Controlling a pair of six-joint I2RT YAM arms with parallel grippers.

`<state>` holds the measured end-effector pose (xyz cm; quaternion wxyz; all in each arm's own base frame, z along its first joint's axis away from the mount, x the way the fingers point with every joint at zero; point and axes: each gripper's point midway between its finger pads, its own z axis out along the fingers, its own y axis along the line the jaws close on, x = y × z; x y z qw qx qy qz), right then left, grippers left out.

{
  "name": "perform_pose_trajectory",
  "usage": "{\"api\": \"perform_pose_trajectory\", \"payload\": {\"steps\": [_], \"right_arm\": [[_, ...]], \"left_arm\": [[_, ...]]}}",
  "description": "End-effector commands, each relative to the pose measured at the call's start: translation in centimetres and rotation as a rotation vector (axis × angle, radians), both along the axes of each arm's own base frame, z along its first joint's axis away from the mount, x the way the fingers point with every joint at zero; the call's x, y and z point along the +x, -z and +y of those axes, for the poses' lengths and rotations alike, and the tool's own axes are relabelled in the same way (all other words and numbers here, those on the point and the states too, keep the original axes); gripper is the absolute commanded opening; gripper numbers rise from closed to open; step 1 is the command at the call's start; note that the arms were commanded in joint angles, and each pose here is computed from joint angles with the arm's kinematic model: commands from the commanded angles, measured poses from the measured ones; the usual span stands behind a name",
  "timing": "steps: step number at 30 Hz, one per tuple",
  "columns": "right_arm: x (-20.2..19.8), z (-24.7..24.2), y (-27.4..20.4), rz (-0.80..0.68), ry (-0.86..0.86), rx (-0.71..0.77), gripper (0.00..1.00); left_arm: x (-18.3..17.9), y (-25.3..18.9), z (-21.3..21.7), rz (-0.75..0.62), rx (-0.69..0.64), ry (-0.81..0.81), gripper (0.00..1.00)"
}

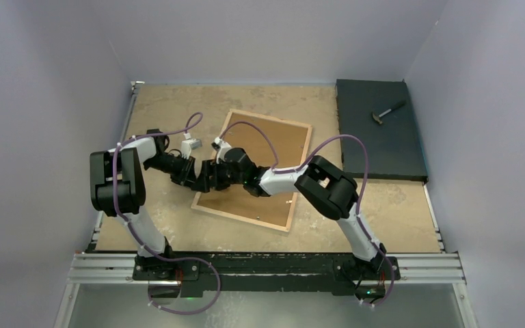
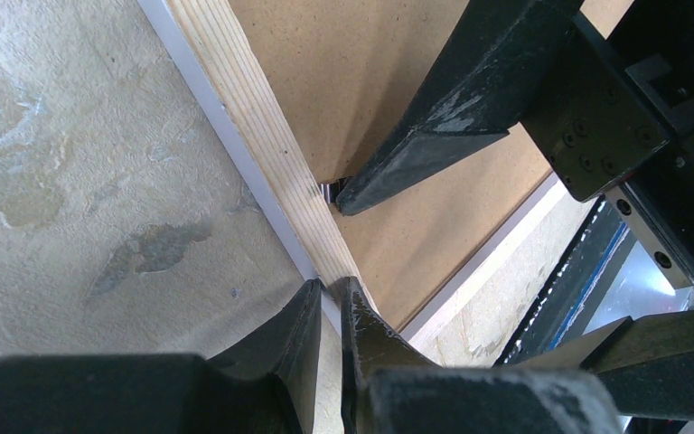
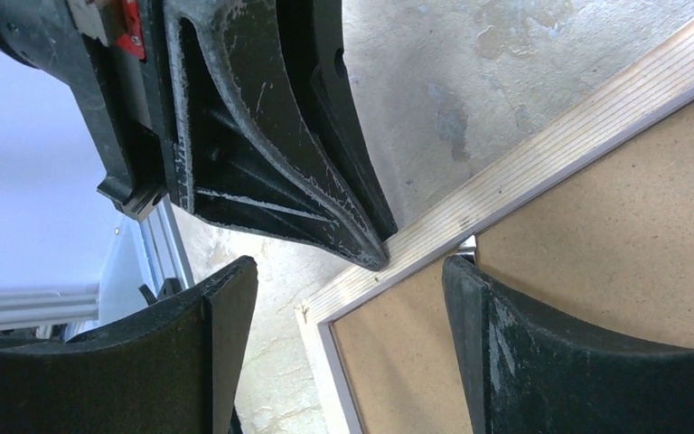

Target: Put the photo into the frame

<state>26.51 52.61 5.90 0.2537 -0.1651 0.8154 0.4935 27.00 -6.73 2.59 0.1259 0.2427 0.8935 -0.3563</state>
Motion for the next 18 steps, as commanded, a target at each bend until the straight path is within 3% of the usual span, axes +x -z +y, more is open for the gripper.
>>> {"api": "perform_pose_trajectory", "payload": {"steps": [1,5,8,13,18], "right_arm": [[-1.1,-0.5,-3.1,-0.016,-0.04,0.037,0.8],[-0.8,-2.5,-8.6,-0.067,-0.006,0.082,0.87],[1.3,-6.5,-10.1,-0.085,0.108,0.033,0.96],[7.2,-19.7,-6.8,-0.01,0.507,-0.151,0.99],[10.5,-33.2,-4.0,-0.002,0.89,-0.341,0.99]], "left_arm": [[0.7,1.2,1.2,-0.058,0.065,0.04,0.02],[1.9,-0.3,2.0,-0.082,0.061,0.028,0.02],[2.8,-0.8,2.8,-0.117,0.096,0.023,0.03],[3.3,-0.8,3.4,-0.138,0.134,0.019,0.06],[2.4,0.5,3.7,-0.131,0.174,0.024,0.07]]}}
